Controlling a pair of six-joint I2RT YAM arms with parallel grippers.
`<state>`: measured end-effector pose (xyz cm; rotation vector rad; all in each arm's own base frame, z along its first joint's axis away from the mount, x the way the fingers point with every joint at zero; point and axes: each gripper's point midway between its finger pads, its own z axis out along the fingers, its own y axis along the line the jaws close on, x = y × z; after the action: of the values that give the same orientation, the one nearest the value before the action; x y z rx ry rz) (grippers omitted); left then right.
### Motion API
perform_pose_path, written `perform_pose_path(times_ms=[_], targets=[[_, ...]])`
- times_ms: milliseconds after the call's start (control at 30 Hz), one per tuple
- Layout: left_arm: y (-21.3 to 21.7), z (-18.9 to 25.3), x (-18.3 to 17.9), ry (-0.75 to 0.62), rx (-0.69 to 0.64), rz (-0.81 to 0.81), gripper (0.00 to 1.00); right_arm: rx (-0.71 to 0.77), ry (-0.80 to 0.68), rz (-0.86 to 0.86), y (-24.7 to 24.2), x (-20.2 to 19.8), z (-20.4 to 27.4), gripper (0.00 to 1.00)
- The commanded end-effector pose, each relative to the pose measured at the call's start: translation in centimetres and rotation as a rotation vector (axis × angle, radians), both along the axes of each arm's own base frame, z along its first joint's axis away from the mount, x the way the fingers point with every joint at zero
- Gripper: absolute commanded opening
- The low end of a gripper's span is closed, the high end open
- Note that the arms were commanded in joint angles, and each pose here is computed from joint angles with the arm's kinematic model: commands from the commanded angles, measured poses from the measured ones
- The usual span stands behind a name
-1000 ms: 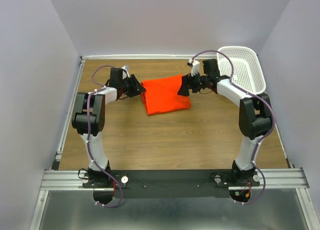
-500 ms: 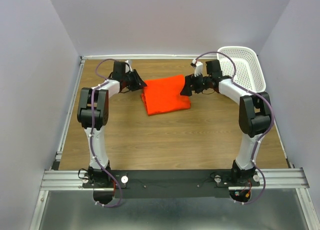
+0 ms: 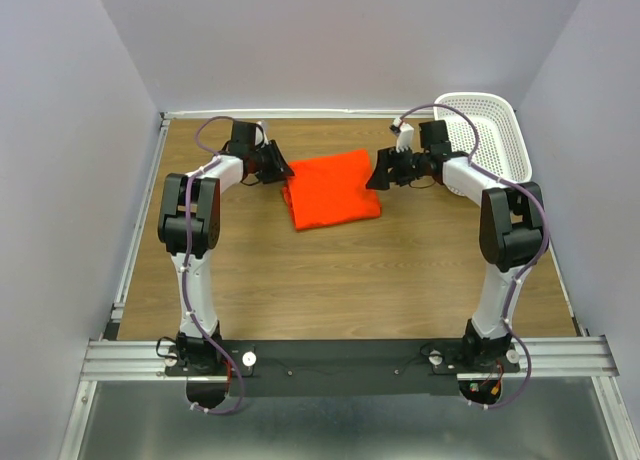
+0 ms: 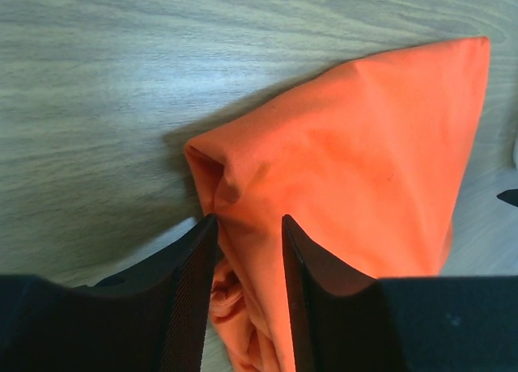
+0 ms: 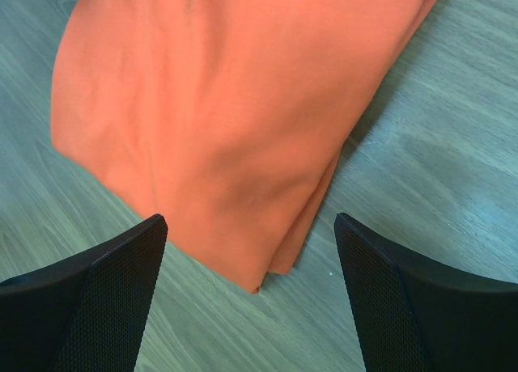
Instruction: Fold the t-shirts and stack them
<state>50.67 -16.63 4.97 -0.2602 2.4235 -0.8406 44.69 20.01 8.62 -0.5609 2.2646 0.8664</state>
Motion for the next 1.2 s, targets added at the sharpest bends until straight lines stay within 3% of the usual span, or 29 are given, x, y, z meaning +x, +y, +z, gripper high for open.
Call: perform_pose_path(times_ms=[0,433,467,633,900,1167], targets=[[0.7,1.2,0.1,-0.020,0.050,0.008,0.46,0.019,0.039,0.006,0.0,-0.4,-1.0,0.91],[-1.3,0.3,-0.7,0.013,0.010,-0.042,0.44,0.026,0.041,0.006,-0.2,-0.4,-1.0,0.90],[-1.4,0.3,-0.7,0.013,0.008,-0.044,0.42,0.027,0.044,0.002,-0.3,-0.4,-1.0,0.90],[-2.0,2.0,-0.7,-0.021,-0.042,-0.053,0.00,0.027,0.044,-0.001,-0.5,-0.3,-1.1,0.90],[-1.9,7.4,-2.2,-0.132,-0.083,-0.051,0.00,-0.004,0.043,-0.036,-1.4,0.2,-1.6,0.90],[-1.2,4.6,-6.2,-0.080,-0.091,-0.041,0.00,-0.013,0.074,-0.073,-1.7,0.3,-2.5,0.89]])
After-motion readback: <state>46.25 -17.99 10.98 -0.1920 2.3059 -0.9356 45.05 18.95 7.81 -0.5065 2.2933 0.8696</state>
